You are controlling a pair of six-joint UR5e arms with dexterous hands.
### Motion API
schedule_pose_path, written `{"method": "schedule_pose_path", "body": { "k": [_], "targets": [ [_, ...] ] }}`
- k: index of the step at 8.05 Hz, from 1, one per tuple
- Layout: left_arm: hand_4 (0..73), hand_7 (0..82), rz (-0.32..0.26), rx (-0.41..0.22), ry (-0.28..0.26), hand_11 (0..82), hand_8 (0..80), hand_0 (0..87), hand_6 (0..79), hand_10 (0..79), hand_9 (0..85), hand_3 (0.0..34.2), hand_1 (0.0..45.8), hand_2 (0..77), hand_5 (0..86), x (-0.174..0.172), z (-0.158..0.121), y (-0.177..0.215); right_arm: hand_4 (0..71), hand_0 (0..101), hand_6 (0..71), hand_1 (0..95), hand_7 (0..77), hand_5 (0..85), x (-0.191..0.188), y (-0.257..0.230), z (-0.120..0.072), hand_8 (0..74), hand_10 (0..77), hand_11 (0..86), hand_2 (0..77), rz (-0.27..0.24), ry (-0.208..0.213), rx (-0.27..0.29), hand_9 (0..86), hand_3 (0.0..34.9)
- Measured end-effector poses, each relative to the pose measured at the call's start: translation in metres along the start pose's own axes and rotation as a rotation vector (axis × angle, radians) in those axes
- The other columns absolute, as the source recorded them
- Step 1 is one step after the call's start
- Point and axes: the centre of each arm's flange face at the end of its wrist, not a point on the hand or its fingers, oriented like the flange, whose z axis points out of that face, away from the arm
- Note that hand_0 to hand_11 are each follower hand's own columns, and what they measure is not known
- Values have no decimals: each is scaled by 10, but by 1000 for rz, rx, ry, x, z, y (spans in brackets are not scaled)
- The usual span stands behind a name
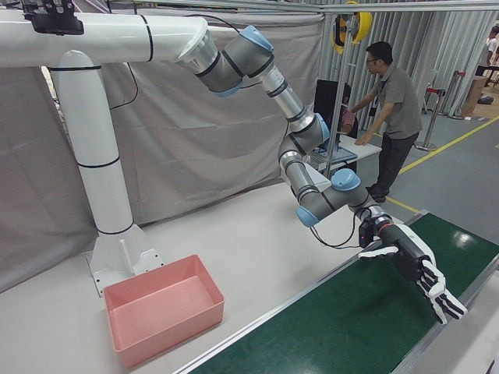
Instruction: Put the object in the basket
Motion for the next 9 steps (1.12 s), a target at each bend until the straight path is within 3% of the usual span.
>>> {"method": "schedule_pose_path", "body": {
  "k": [9],
  "targets": [
    [5,16,-9,-22,20,71,22,563,16,44,5,77,158,0,398,14,-1,10,0,1,0,0,5,0,0,0,0,0,0,0,11,-1,0,1,0,0]
  ]
}}
